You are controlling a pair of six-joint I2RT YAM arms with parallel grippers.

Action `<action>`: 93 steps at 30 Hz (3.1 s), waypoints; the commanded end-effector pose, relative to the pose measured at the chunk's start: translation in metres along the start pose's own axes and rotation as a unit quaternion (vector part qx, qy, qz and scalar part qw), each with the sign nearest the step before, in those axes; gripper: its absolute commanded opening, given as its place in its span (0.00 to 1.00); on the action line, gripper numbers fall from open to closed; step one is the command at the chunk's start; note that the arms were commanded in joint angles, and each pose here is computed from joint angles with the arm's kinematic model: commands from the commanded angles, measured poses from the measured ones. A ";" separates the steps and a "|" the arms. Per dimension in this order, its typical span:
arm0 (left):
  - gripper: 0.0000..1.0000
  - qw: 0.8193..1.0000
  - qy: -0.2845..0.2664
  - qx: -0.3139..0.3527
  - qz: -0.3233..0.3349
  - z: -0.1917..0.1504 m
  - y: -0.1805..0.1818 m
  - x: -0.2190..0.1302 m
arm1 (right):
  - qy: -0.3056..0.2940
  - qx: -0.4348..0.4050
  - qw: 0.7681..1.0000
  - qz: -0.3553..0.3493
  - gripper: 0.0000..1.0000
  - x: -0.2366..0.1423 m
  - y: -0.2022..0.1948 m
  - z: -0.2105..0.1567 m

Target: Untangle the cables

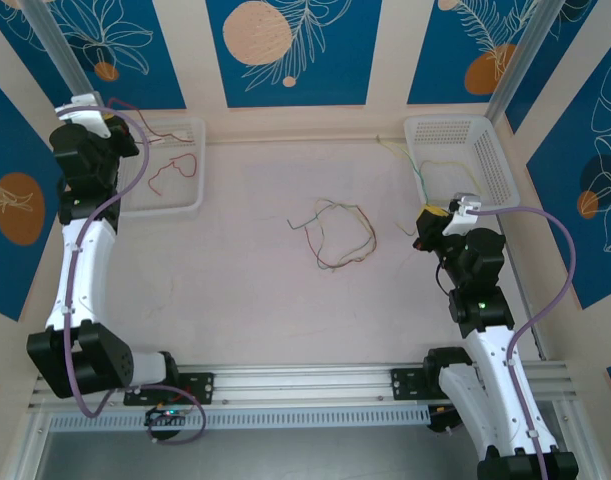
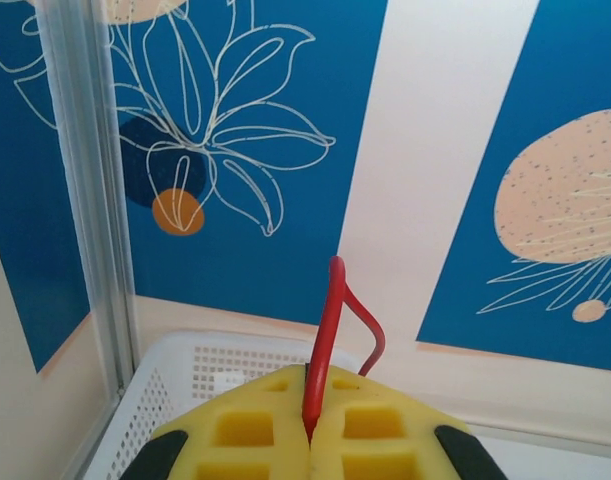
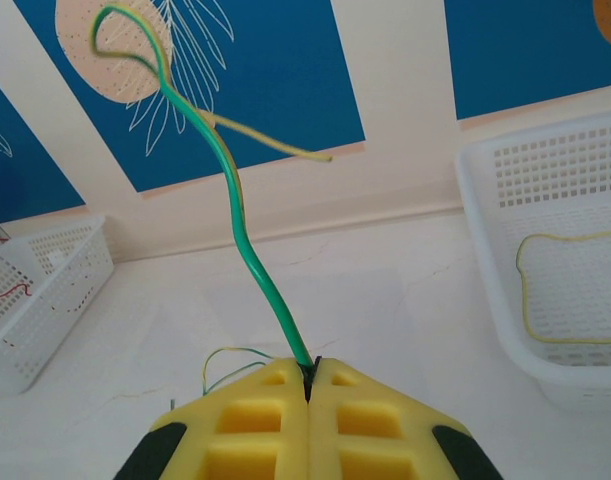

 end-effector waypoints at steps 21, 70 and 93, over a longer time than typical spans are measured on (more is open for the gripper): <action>0.00 0.936 0.343 0.004 0.081 -0.208 0.053 0.142 | -0.029 -0.012 0.999 0.013 0.00 -0.013 0.010 0.026; 0.83 0.932 0.089 0.139 -0.324 -0.096 -0.220 -0.129 | 0.227 0.091 0.952 -0.186 0.00 0.164 -0.164 0.074; 0.81 0.833 0.093 0.128 -0.530 -0.115 -0.329 -0.126 | 0.341 0.116 0.904 -0.232 0.18 0.270 -0.252 0.023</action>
Point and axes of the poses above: each hand's point on the last joint's axis, 136 mm out from that joint toward the fingers, its own x axis out along the fingers, its own y axis along the line the jaws close on, z = x × y, the point moved 8 cm from there along -x, back along the fingers, and after that the axes turned 1 degree about x, right-handed, at the moved point
